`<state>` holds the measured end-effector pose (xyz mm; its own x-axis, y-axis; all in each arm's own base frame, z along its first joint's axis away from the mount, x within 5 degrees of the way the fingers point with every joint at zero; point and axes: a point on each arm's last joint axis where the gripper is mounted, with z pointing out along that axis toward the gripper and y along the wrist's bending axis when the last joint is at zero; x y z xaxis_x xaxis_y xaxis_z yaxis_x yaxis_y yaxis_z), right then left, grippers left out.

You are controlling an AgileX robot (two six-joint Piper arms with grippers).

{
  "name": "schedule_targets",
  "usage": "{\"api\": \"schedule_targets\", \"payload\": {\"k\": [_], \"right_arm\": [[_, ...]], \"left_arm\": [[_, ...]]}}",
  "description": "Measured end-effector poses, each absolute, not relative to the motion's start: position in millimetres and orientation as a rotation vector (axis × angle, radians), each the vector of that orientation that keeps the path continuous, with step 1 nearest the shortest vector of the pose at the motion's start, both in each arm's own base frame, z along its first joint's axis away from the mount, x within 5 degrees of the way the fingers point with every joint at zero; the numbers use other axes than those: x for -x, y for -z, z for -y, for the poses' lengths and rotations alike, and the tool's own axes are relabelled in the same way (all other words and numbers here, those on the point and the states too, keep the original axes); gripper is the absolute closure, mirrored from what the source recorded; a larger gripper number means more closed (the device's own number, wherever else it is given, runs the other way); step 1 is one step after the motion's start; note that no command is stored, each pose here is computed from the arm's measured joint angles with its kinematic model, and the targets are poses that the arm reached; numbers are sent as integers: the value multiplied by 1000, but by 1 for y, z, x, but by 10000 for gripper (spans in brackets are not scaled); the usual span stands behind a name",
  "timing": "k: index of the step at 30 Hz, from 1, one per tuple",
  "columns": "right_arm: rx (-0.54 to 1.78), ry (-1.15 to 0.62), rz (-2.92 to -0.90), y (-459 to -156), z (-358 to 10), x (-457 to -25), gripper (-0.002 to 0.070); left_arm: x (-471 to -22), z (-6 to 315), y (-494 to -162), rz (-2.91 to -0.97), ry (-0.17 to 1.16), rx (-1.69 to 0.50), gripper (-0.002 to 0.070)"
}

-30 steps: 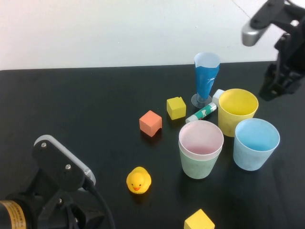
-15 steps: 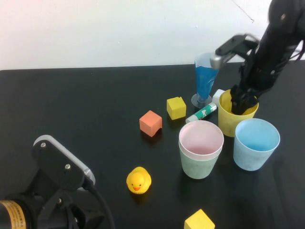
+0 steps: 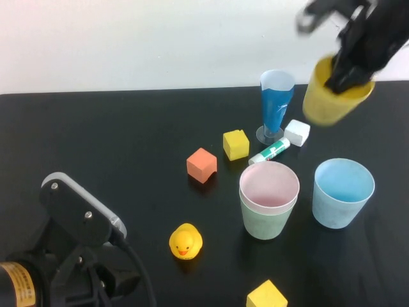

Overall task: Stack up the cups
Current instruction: Pick up the yellow cup, then place the yellow cup on the blue cup

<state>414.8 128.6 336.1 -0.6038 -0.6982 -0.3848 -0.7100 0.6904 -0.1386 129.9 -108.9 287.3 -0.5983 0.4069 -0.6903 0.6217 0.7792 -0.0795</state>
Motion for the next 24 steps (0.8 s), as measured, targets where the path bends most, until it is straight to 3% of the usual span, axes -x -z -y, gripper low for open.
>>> {"api": "schedule_targets", "payload": {"k": [4,8,13,18,24], "right_arm": [[1034,-45,-2356,-400,-120,-378,624],[1029,-108,-2313,-422,-115,-344,624],[1072,-137,-2422,-397,-107,-314,624],[1129,-167,-2558,-353,-107,-315,624],[1150,-179,-2609,-333,-110,-326,625]], "left_arm": [[-131,108,-287,-2282,396,-768,673],[-131,108,-288,-2278,388,-772,673],[-132,108,-288,-2268,378,-776,673],[-134,108,-289,-2238,358,-782,673],[-134,107,-289,-2237,351,-786,673]]}}
